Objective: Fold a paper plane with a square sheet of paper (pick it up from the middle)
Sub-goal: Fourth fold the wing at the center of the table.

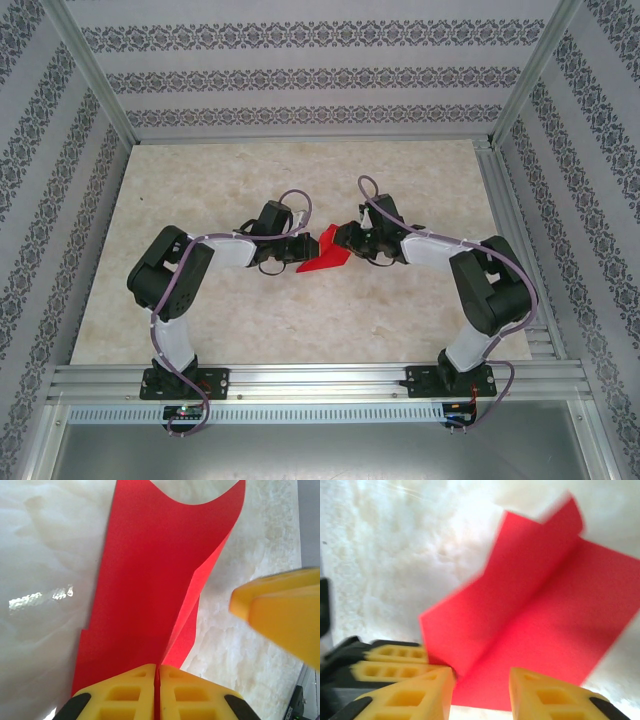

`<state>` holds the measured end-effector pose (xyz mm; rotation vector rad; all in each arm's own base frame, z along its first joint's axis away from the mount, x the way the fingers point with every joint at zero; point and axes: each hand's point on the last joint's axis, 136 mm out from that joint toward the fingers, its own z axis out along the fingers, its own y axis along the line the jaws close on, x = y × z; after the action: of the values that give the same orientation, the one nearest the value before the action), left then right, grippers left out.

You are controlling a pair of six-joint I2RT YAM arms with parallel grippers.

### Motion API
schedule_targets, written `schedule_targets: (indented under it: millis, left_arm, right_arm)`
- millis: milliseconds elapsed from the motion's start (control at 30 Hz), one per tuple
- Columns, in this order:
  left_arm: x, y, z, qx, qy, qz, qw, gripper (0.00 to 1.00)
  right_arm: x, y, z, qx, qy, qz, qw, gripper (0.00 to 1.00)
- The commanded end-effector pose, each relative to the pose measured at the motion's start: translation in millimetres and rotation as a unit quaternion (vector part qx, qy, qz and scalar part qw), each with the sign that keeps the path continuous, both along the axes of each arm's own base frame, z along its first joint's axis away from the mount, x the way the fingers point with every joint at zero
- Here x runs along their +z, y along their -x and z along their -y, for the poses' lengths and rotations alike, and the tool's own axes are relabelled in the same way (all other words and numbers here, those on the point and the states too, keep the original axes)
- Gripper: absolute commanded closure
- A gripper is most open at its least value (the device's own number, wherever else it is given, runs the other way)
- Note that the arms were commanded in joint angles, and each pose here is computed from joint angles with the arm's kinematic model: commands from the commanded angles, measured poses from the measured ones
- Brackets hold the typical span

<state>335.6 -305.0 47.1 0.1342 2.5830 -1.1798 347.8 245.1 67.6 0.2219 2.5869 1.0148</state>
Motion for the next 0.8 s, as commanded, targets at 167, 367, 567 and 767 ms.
schedule_targets:
  millis: [167,367,567,767]
  left_arm:
    - [-6.6,-5.2,-6.8,0.019,0.004,-0.027,0.999,0.89]
    - [-8.9,-4.8,-6.4,0.024,0.007,-0.034,0.999,0.89]
    - [-10.7,-4.4,-6.2,0.023,0.007,-0.039,0.999,0.89]
    - [-12.4,-3.8,-5.9,0.022,0.008,-0.043,0.999,0.88]
  right_arm:
    - [0.0,-18.1,-9.9,-0.005,0.018,0.01,1.0,0.55]
    - [-10.8,-18.4,-7.6,-0.021,0.027,-0.015,0.999,0.5]
    - [-15.3,-19.1,-11.0,-0.026,0.028,-0.021,0.999,0.44]
    - [-23.3,-22.4,-13.9,-0.029,0.041,-0.026,0.998,0.42]
